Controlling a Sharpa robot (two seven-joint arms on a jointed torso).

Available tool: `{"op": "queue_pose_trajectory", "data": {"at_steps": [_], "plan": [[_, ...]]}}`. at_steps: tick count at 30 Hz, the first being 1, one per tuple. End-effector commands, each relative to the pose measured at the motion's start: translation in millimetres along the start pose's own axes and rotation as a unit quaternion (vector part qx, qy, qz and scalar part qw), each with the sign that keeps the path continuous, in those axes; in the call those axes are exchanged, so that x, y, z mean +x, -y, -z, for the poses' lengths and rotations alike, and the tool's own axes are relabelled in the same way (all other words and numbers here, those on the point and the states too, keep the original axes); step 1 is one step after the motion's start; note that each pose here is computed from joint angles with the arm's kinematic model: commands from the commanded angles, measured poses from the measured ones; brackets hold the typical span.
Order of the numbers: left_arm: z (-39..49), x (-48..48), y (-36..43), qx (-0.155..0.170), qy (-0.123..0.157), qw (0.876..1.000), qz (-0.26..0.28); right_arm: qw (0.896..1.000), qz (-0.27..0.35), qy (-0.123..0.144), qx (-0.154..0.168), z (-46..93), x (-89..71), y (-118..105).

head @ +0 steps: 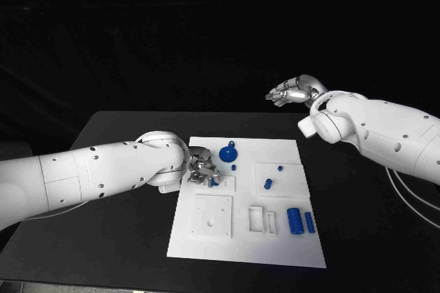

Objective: Assemble the parts on the task board

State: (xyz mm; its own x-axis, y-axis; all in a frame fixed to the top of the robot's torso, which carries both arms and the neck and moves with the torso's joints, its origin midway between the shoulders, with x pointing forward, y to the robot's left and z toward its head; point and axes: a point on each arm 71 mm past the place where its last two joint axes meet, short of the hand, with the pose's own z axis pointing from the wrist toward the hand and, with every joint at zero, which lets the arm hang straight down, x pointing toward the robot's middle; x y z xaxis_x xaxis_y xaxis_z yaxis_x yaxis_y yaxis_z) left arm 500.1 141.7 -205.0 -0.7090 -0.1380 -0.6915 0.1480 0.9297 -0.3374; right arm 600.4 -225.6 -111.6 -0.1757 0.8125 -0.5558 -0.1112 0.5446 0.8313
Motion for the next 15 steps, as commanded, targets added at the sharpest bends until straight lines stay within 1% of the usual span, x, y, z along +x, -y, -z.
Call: {"op": "queue_pose_trajectory", "data": {"at_steps": [1,6,15], "plan": [[-3.1,10.9,-3.6,-0.017,-0.037,0.999,-0.012,1.000,0.000,-0.008,-0.001,-0.1,1.5,-0.4],[-4.3,10.9,-2.5,-0.016,-0.040,0.999,-0.012,1.000,0.000,-0.008,-0.001,-0.1,1.6,-0.3],[-5.7,9.2,-2.0,-0.017,-0.035,0.999,-0.009,1.000,0.000,-0.009,0.000,-0.4,2.2,-0.1]]}}
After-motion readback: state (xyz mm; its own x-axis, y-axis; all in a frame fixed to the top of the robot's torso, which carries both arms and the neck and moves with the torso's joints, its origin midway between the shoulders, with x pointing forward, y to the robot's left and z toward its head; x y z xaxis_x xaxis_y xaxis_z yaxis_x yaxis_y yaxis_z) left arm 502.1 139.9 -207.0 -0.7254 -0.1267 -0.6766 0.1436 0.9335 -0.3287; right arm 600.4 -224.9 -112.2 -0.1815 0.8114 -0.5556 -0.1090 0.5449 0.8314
